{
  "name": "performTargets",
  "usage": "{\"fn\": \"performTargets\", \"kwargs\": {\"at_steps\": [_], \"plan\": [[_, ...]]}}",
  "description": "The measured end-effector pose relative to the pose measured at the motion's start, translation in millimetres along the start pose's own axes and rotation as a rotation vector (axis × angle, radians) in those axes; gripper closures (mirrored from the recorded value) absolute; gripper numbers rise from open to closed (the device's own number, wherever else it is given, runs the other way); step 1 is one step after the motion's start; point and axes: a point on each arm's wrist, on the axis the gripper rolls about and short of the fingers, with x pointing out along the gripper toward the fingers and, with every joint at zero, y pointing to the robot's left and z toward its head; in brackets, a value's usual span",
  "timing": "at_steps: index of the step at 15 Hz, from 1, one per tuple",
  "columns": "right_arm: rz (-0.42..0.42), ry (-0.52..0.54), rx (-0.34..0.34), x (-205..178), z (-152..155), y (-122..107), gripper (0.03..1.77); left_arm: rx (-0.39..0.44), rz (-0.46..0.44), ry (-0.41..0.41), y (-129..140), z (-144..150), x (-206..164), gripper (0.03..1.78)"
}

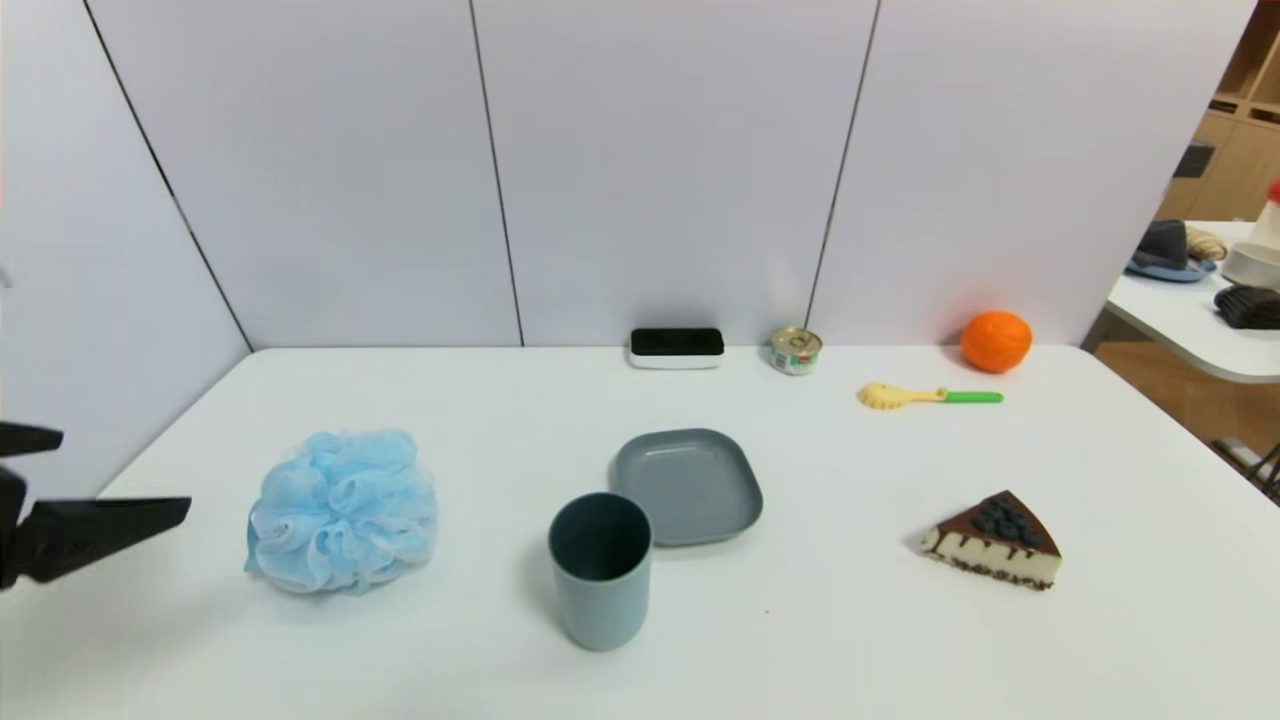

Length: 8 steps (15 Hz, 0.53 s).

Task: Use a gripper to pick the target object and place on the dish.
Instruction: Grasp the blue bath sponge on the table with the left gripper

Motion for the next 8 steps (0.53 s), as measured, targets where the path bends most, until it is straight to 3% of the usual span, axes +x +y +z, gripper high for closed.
{"fn": "performTargets", "kwargs": {"at_steps": [4, 8], "plan": [[0.0, 0.0, 0.0, 0.0, 0.0, 0.0, 0.09, 0.182, -0.101, 0.182, 12.0, 55.9, 56.3, 0.12], [0.0, 0.0, -0.001, 0.0, 0.0, 0.0, 0.09, 0.237, -0.196, 0.341, 6.9, 66.4, 124.1, 0.12]]}}
